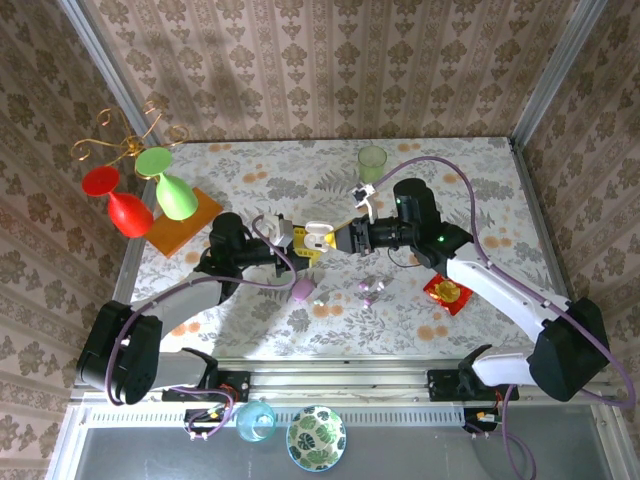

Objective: Insert wireless bluetooth earbuds into charging case

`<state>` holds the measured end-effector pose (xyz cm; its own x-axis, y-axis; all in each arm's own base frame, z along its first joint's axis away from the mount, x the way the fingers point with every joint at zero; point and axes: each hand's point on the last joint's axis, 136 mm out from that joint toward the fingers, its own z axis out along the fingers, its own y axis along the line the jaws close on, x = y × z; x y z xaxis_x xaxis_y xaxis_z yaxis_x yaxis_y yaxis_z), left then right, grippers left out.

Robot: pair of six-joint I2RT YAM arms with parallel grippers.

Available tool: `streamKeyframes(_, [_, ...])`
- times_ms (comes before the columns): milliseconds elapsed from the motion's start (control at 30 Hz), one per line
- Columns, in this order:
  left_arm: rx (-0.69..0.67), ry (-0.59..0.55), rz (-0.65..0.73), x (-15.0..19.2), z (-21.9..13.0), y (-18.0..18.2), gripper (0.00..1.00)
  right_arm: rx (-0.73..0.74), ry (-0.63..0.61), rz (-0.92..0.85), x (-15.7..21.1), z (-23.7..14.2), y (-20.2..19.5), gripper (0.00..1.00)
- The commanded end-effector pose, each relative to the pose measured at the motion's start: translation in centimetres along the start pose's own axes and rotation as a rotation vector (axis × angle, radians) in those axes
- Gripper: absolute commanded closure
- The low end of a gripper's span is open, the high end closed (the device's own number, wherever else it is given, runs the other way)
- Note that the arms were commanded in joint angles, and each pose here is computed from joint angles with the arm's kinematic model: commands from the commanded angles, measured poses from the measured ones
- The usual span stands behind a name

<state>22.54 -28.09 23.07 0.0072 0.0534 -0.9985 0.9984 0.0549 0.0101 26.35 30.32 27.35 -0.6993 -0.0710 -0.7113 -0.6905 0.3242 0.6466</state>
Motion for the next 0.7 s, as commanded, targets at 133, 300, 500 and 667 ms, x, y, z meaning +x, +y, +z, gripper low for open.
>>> streamKeyframes(133, [0.02, -0.03, 0.033, -1.2, -0.2, -0.3, 0.81, 0.042, 0.004, -0.053, -0.3, 0.6, -0.5, 0.79])
streamKeyframes(300, [0.021, -0.031, 0.035, -1.3, -0.2, -0.4, 0.81, 0.085, 0.018, -0.044, 0.2, 0.7, -1.6, 0.79])
streamKeyframes(500, [0.021, -0.031, 0.036, -1.3, -0.3, -0.4, 0.81, 0.121, 0.035, -0.042, 0.5, 0.8, -2.3, 0.8])
streamKeyframes(667, [0.021, -0.032, 0.035, -1.3, -0.3, -0.4, 0.81, 0.134, 0.033, -0.043, 0.4, 0.8, -2.4, 0.79])
